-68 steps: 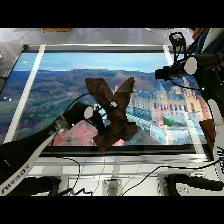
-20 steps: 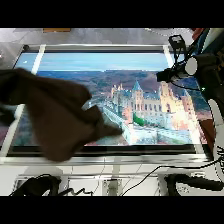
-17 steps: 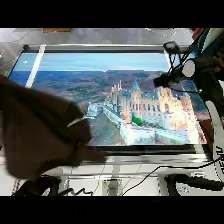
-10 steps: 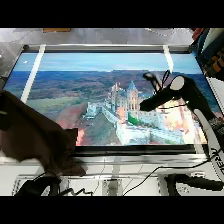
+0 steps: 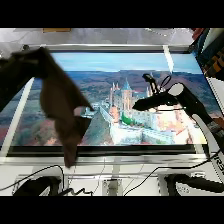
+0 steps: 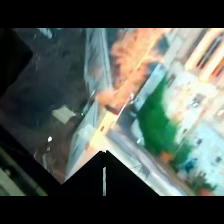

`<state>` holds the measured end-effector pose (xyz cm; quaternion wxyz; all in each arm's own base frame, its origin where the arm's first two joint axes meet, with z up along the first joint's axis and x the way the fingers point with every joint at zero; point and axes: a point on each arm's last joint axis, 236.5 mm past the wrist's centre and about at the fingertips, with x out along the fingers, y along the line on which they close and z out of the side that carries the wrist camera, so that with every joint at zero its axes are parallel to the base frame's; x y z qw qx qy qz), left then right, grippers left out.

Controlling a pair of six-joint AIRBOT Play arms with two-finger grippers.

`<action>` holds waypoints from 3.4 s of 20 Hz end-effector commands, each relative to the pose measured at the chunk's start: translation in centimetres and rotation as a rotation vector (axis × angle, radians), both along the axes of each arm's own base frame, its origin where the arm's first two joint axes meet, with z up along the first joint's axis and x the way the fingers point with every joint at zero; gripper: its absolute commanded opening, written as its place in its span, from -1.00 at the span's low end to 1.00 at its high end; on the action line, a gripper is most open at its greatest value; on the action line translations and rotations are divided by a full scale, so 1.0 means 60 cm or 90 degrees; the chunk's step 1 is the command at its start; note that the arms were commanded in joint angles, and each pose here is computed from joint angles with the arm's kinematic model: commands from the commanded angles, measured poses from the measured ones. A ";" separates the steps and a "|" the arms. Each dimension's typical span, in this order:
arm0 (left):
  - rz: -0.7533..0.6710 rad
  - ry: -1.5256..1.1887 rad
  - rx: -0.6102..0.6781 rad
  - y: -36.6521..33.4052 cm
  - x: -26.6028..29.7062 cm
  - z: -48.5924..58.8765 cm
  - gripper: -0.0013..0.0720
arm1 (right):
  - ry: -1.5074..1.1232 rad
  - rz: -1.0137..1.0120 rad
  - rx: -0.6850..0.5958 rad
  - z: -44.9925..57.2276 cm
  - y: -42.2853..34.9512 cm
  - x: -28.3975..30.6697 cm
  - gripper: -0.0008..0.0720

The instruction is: Fold the clothes and pants, and hang the long-sleeved shirts on hangers.

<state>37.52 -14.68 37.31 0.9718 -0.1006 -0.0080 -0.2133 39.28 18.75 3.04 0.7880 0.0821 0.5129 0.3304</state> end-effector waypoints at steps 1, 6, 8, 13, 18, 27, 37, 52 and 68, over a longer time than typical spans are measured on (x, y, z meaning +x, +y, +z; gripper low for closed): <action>-0.109 -0.069 -0.079 -0.138 0.015 0.085 -0.93 | -0.123 -0.100 0.010 0.081 -0.053 0.079 -0.94; -0.162 -0.267 -0.061 -0.214 -0.069 0.261 -0.93 | -0.241 -0.206 0.014 0.217 -0.167 0.122 -0.94; -0.141 -0.288 -0.056 -0.180 -0.079 0.285 -0.93 | -0.260 -0.233 0.007 0.239 -0.203 0.120 -0.94; -0.120 -0.049 0.038 -0.107 0.016 0.125 -0.93 | -0.221 -0.210 -0.037 0.214 -0.223 0.090 -0.94; 0.036 0.345 0.137 0.056 0.106 -0.258 -0.94 | -0.148 -0.163 -0.107 0.157 -0.239 0.054 -0.94; 0.043 0.538 0.165 0.089 0.051 -0.495 -0.93 | 0.155 -0.088 -0.136 -0.104 -0.231 -0.098 -0.95; 0.044 0.537 0.164 0.089 0.052 -0.495 -0.93 | 0.257 -0.213 0.009 -0.189 -0.172 -0.096 0.15; 0.045 0.537 0.167 0.090 0.052 -0.496 -0.93 | 0.235 -0.181 0.052 -0.238 -0.131 -0.068 -0.13; 0.089 0.414 0.199 0.156 0.051 -0.384 -0.93 | -0.105 -0.052 0.061 0.097 -0.053 0.055 -0.95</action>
